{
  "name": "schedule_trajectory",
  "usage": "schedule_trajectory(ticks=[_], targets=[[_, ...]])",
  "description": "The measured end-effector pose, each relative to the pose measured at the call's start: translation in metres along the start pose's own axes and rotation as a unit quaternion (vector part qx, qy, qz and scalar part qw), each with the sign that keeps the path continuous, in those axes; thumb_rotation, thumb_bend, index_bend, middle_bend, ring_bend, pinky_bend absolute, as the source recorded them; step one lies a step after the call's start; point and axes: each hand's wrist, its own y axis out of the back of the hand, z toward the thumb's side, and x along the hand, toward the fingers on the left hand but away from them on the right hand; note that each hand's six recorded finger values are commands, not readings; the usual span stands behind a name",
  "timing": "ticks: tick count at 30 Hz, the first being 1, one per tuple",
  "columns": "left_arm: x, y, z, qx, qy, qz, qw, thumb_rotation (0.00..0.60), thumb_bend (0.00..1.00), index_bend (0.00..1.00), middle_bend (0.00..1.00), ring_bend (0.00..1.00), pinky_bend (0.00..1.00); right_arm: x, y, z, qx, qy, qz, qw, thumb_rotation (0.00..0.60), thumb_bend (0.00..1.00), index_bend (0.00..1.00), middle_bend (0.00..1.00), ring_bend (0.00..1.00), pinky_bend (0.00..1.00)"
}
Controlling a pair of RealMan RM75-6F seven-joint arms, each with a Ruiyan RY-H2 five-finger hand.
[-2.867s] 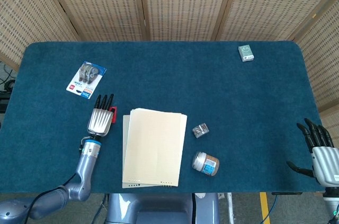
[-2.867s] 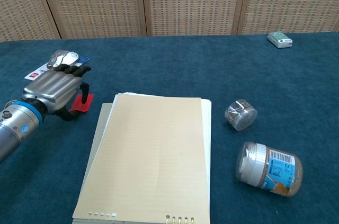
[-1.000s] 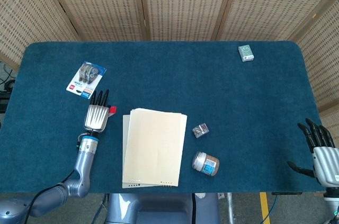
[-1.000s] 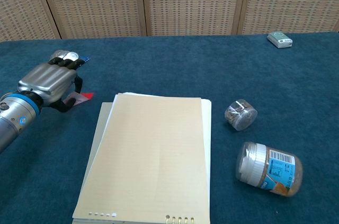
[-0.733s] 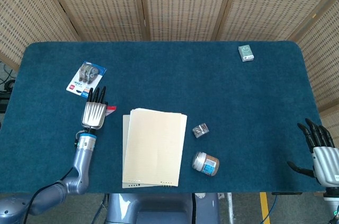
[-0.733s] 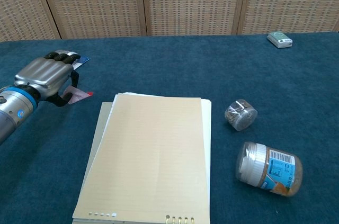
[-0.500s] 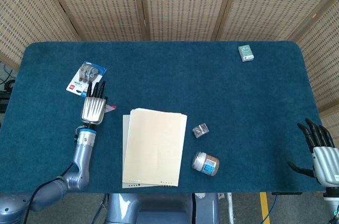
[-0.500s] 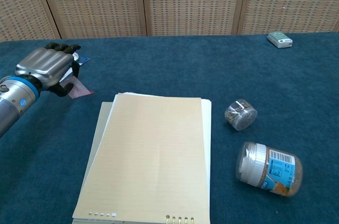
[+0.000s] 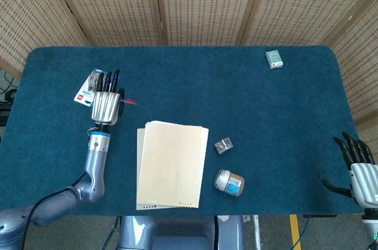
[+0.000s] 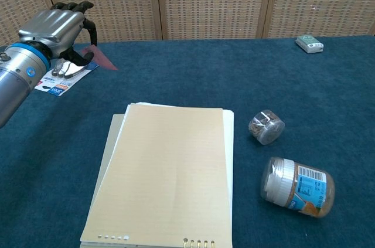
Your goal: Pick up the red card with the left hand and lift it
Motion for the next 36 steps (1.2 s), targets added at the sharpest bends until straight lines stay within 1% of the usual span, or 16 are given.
schedule_trajectory(ticks=[2,6,8,11,13,16,18,21,23,25,29,36], targets=[[-0.004,0.006,-0.002,-0.013,-0.002,0.005,0.9999,0.6,0.29,0.2,0.0,0.0,0.0,0.0,0.001,-0.001,0.0,-0.001,-0.001,1.0,0.6,0.13,0.06,0.0,0.0,0.0],[-0.021,0.022,-0.01,-0.033,-0.014,0.015,0.9993,0.6,0.28,0.16,0.0,0.0,0.0,0.0,0.001,-0.001,0.0,-0.001,-0.002,1.0,0.6,0.13,0.06,0.0,0.0,0.0],[-0.032,0.028,-0.016,-0.04,-0.017,0.015,0.999,0.6,0.28,0.14,0.0,0.0,0.0,0.0,0.001,0.0,0.002,-0.001,-0.003,1.0,0.6,0.13,0.06,0.0,0.0,0.0],[-0.054,0.04,-0.03,-0.048,-0.016,0.012,0.9986,0.6,0.27,0.1,0.0,0.0,0.0,0.001,0.001,0.001,0.006,0.0,-0.004,1.0,0.6,0.13,0.06,0.0,0.0,0.0],[-0.075,0.048,-0.045,-0.047,-0.009,0.007,0.9988,0.6,0.27,0.09,0.0,0.0,0.0,0.001,0.0,0.002,0.008,0.001,-0.005,1.0,0.6,0.13,0.06,0.0,0.0,0.0],[-0.11,0.053,-0.071,-0.03,0.008,-0.012,0.9994,0.6,0.27,0.06,0.0,0.0,0.0,0.001,0.0,0.004,0.012,0.001,-0.006,0.9999,0.6,0.13,0.06,0.0,0.0,0.0],[-0.137,0.054,-0.089,-0.017,0.021,-0.032,0.9991,0.6,0.27,0.06,0.0,0.0,0.0,0.001,0.0,0.005,0.015,0.001,-0.007,0.9999,0.6,0.13,0.06,0.0,0.0,0.0],[-0.169,0.053,-0.108,0.001,0.038,-0.055,0.9978,0.6,0.27,0.06,0.0,0.0,0.0,0.002,0.0,0.005,0.017,0.0,-0.01,0.9998,0.6,0.13,0.06,0.0,0.0,0.0],[-0.182,0.051,-0.116,0.004,0.044,-0.066,0.9968,0.6,0.28,0.06,0.0,0.0,0.0,0.002,0.001,0.005,0.018,-0.001,-0.014,0.9997,0.6,0.13,0.06,0.0,0.0,0.0],[-0.191,0.05,-0.121,-0.002,0.049,-0.073,0.9961,0.6,0.28,0.06,0.0,0.0,0.0,0.003,0.003,0.005,0.018,-0.002,-0.017,0.9997,0.6,0.13,0.06,0.0,0.0,0.0],[-0.201,0.049,-0.127,-0.009,0.05,-0.075,0.9959,0.6,0.28,0.06,0.0,0.0,0.0,0.003,0.004,0.004,0.019,-0.006,-0.021,0.9996,0.6,0.13,0.06,0.0,0.0,0.0],[-0.211,0.057,-0.134,-0.022,0.051,-0.059,0.9967,0.6,0.28,0.06,0.0,0.0,0.0,0.004,0.005,0.003,0.018,-0.006,-0.021,0.9996,0.6,0.13,0.06,0.0,0.0,0.0]])
